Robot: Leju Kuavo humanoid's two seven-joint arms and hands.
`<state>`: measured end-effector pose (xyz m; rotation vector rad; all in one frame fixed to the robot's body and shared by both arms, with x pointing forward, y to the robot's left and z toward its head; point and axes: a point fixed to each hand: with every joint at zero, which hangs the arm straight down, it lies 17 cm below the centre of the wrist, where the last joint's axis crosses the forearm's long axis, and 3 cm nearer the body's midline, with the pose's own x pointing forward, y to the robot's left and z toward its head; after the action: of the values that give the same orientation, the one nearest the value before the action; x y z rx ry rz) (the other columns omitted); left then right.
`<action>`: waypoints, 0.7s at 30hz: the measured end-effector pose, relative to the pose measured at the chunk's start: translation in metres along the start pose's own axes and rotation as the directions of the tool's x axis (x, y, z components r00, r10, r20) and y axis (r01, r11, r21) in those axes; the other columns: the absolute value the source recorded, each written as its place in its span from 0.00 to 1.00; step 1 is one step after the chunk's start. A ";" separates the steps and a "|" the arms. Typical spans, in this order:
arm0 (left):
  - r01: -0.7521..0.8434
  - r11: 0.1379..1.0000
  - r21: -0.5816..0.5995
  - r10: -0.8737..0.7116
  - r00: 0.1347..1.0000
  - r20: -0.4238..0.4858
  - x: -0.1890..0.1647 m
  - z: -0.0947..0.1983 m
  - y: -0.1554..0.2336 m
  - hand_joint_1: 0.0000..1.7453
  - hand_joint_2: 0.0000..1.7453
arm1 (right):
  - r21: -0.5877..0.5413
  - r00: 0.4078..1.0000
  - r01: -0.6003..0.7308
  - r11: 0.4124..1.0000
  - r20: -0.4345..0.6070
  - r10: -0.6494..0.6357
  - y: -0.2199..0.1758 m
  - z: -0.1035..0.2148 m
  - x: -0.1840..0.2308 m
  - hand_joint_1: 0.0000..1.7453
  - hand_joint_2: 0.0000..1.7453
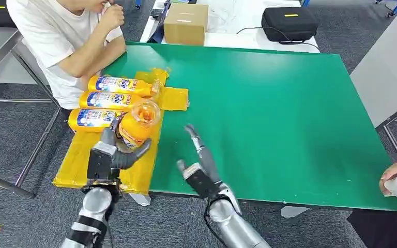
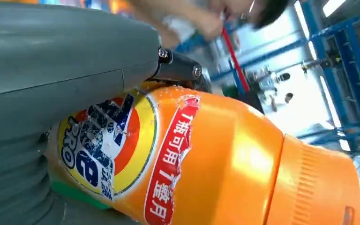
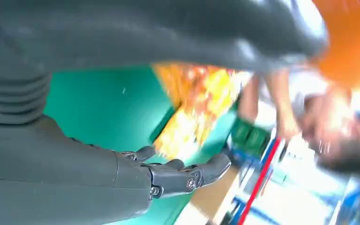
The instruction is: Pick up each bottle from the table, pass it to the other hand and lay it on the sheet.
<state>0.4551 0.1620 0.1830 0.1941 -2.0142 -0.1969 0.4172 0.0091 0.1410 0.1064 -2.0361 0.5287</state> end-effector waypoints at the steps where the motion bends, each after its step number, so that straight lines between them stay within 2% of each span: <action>1: 0.037 0.999 -0.003 -0.037 0.999 -0.012 -0.007 -0.002 0.004 1.00 1.00 | -0.024 1.000 0.002 1.000 -0.010 -0.002 -0.007 0.002 -0.004 0.00 0.00; 5: 0.221 0.974 -0.043 -0.223 0.973 -0.052 -0.036 -0.003 0.017 1.00 1.00 | -0.075 0.999 0.008 0.997 -0.033 -0.010 -0.022 0.011 -0.013 0.00 0.00; 9: 0.463 0.867 -0.183 -0.485 0.869 -0.096 -0.084 0.005 0.023 1.00 1.00 | -0.077 0.999 0.032 0.996 -0.038 -0.035 -0.024 0.017 -0.013 0.00 0.00; 15: 0.601 0.728 -0.332 -0.665 0.737 -0.124 -0.132 0.030 0.037 1.00 1.00 | -0.101 0.996 0.077 0.992 -0.030 -0.080 -0.030 0.021 -0.006 0.00 0.00; 21: 0.621 0.689 -0.373 -0.702 0.700 -0.131 -0.145 0.041 0.045 1.00 1.00 | -0.119 0.995 0.096 0.988 -0.019 -0.099 -0.037 0.022 -0.002 0.00 0.00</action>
<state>0.4788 0.2407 0.0483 0.7298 -1.5338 -0.8996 0.4106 -0.0334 0.1422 0.1269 -2.0214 0.3457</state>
